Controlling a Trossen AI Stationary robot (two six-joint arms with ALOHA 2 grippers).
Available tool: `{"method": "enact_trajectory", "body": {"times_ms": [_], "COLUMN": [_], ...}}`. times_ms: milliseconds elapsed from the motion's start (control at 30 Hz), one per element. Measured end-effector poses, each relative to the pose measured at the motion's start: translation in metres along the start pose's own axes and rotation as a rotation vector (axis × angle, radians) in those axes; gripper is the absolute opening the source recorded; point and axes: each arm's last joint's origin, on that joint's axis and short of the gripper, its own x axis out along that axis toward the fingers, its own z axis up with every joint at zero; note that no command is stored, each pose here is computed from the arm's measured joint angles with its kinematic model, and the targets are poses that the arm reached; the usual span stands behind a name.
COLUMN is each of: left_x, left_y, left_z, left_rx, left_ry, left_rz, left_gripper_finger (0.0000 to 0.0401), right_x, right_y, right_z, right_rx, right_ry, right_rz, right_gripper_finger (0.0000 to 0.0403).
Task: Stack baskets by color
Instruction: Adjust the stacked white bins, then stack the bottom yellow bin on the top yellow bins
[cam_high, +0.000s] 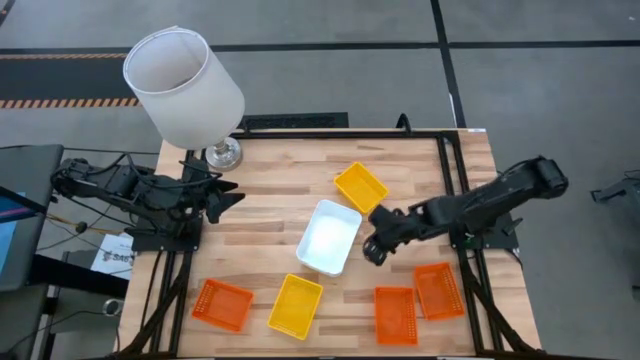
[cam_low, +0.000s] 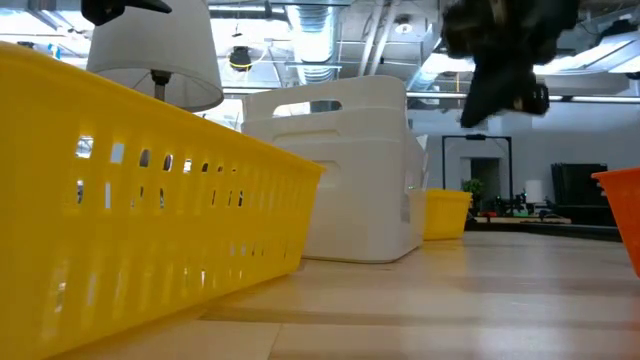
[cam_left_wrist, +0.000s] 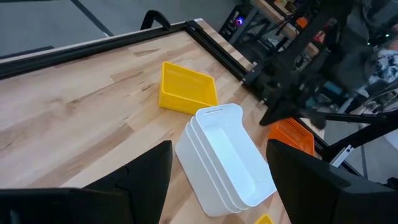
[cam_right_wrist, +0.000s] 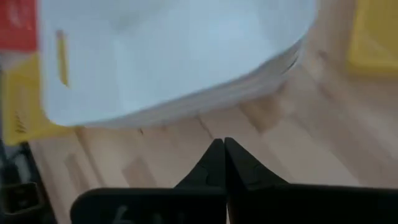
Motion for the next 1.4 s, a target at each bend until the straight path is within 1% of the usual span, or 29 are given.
{"method": "enact_trajectory", "body": {"times_ms": [100,267,433,500,733,833,900,967,1000,1033,1100,1133,1233,1300,1400], "left_x": [0.000,0.000,0.000,0.000,0.000,0.000,0.000,0.000,0.000,0.000,0.000,0.000,0.000,0.000,0.000], "left_y": [0.000,0.001,0.001,0.002,0.002,0.002,0.002,0.002,0.002,0.002,0.003,0.003,0.003,0.003,0.003], "left_z": [0.000,-0.001,-0.002,-0.002,-0.002,-0.002,-0.002,-0.002,-0.002,-0.003,-0.003,-0.003,-0.004,-0.004,-0.004], "left_rx": [0.003,0.009,0.014,0.014,0.016,0.031,0.034,0.034,0.035,0.036,0.037,0.038,0.042,0.057,0.079], "left_ry": [0.006,0.012,0.023,0.026,0.030,0.029,0.025,0.026,0.031,0.037,0.046,0.050,0.053,0.055,0.055], "left_rz": [-0.004,0.002,0.004,0.005,0.009,0.011,0.014,0.014,0.012,0.010,0.010,0.010,0.013,0.014,0.014], "left_gripper_finger": [0.0249,0.0249,0.0249,0.0249,0.0249,0.0249,0.0249,0.0249,0.0249,0.0249,0.0249,0.0249,0.0249,0.0249,0.0249], "right_x": [0.024,0.061,0.087,0.091,0.090,0.085,0.080,0.075,0.068,0.059,0.041,0.032,0.017,0.011,0.011], "right_y": [0.001,0.004,-0.002,-0.009,-0.035,-0.045,-0.054,-0.059,-0.059,-0.055,-0.038,-0.030,-0.003,0.020,0.048], "right_z": [-0.005,-0.001,0.012,0.022,0.073,0.099,0.115,0.127,0.131,0.134,0.140,0.137,0.121,0.107,0.082], "right_rx": [0.016,0.013,-0.003,-0.009,0.003,-0.014,0.003,0.005,-0.013,-0.040,-0.091,-0.116,-0.250,-0.355,-0.528], "right_ry": [0.074,0.061,0.035,0.022,-0.147,-0.233,-0.285,-0.306,-0.309,-0.314,-0.355,-0.344,-0.287,-0.278,-0.233], "right_rz": [-0.026,-0.015,0.019,0.023,0.041,0.040,0.035,0.023,0.034,0.050,0.109,0.123,0.176,0.225,0.267], "right_gripper_finger": [0.0004,0.0003,0.0003,0.0002,0.0002,0.0002,0.0002,0.0002,0.0002,0.0002,0.0002,0.0002,0.0006,0.0008,0.0011]}}
